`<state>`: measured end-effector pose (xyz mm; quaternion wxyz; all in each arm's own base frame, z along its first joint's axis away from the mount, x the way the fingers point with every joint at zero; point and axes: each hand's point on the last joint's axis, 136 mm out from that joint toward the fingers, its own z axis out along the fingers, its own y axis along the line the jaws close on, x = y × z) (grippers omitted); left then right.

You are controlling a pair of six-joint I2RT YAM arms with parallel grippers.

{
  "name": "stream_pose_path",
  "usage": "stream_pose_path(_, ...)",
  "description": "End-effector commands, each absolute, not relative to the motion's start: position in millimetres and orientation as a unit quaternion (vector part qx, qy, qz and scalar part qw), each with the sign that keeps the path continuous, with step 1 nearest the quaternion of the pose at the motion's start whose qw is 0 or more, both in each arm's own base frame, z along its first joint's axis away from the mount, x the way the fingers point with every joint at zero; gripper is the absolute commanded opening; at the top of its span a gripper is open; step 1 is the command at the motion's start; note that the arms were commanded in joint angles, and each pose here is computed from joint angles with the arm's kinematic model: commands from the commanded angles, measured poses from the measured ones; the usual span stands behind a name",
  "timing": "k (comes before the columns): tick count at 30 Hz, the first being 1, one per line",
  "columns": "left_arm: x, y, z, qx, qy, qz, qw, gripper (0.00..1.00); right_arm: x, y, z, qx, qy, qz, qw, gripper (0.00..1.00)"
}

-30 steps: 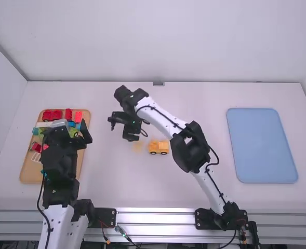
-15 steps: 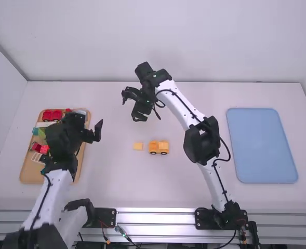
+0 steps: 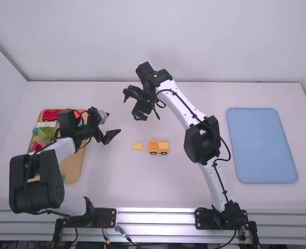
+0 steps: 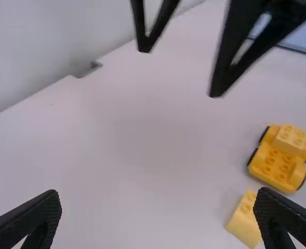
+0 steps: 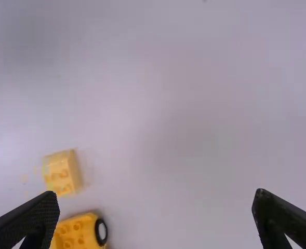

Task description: Assemble lego blocks to make yellow taxi

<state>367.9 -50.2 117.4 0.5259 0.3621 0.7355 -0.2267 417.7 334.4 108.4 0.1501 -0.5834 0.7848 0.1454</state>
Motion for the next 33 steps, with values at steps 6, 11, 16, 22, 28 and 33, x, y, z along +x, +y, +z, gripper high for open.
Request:
stream_pose_path(6, 369.3, -56.9, 133.7, 0.403, 0.690, -0.239, 0.552, 0.99, 424.7, 317.9, 117.5, -0.526, 0.824, 0.080, 0.192, 0.98)
stream_pose_path(11, 367.0, -63.9, 132.2, 0.410, 0.687, -0.245, 0.547, 0.99, 402.5, 288.4, 125.0, -0.514, 0.821, 0.085, 0.234, 0.99)
stream_pose_path(16, 354.5, -88.3, 123.2, 0.475, 0.655, -0.238, 0.538, 0.99, 366.1, 260.5, 129.5, -0.535, 0.791, 0.132, 0.267, 0.99)
stream_pose_path(22, 331.0, -125.3, 111.8, 0.554, 0.606, -0.247, 0.514, 0.99, 336.8, 218.4, 113.5, -0.547, 0.770, 0.142, 0.298, 0.99)
stream_pose_path(28, 319.9, -135.6, 103.3, 0.584, 0.587, -0.250, 0.503, 0.99, 334.1, 208.7, 93.8, -0.537, 0.758, 0.136, 0.344, 0.99)
stream_pose_path(33, 334.1, -136.4, 86.3, 0.571, 0.604, -0.266, 0.488, 0.99, 318.6, 218.7, 79.7, -0.567, 0.722, 0.165, 0.359, 0.99)
